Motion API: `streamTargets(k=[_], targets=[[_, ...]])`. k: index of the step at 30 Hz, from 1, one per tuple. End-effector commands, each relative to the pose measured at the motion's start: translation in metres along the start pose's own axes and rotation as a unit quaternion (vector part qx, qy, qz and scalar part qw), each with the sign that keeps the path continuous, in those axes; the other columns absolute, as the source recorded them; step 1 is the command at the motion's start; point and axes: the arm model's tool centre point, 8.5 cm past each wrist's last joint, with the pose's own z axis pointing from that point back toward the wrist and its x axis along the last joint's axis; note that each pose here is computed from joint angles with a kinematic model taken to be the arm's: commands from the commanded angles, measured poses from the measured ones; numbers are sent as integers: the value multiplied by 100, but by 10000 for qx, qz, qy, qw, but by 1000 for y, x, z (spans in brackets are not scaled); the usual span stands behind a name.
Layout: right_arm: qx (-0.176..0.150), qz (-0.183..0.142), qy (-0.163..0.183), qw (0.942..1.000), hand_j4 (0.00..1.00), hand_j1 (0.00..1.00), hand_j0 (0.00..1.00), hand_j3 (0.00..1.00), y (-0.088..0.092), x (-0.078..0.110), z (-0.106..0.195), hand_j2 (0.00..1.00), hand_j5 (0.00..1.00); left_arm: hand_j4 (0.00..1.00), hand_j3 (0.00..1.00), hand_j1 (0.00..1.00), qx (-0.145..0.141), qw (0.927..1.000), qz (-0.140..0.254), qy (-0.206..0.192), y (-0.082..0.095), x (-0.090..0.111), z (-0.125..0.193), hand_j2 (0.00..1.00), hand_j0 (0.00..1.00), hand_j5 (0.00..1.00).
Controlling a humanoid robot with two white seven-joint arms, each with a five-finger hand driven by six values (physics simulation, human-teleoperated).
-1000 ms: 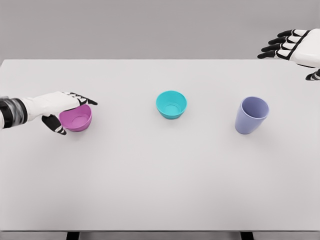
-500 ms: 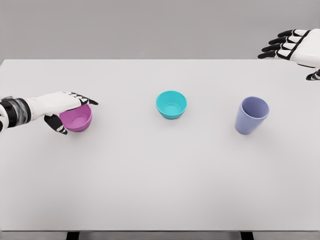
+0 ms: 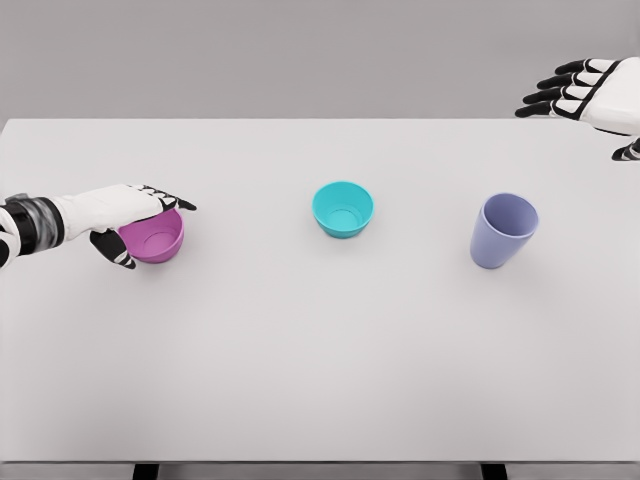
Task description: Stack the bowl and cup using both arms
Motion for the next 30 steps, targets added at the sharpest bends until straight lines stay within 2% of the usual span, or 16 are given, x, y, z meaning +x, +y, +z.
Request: streamTargets(k=[1,9,13,22,26,30], targets=[[-11,-17,6,10000,100,100,100,100,0,0,0,100,100,100,100,100,1,10000,7,6,0,0,0,100,100,100],[-1,-11,15,10000,100,100,100,100,0,-1,1,100,100,100,100,100,-63,10000,41,42,-4,-4,-1,100,100,100],[-1,-11,15,10000,100,100,100,100,0,-1,1,100,100,88,88,88,-69,9999,53,76,-5,-6,-1,88,88,88],[14,-27,8,10000,100,100,100,100,1,0,1,100,100,76,76,76,-61,9999,60,74,-4,-6,-1,76,76,76],[11,-35,8,10000,100,100,100,100,2,0,1,100,100,75,75,75,-9,10000,29,65,1,-5,0,75,75,75],[25,-21,17,10000,100,100,100,100,1,-1,2,100,100,74,74,74,121,9999,-49,-7,14,0,2,74,74,74]])
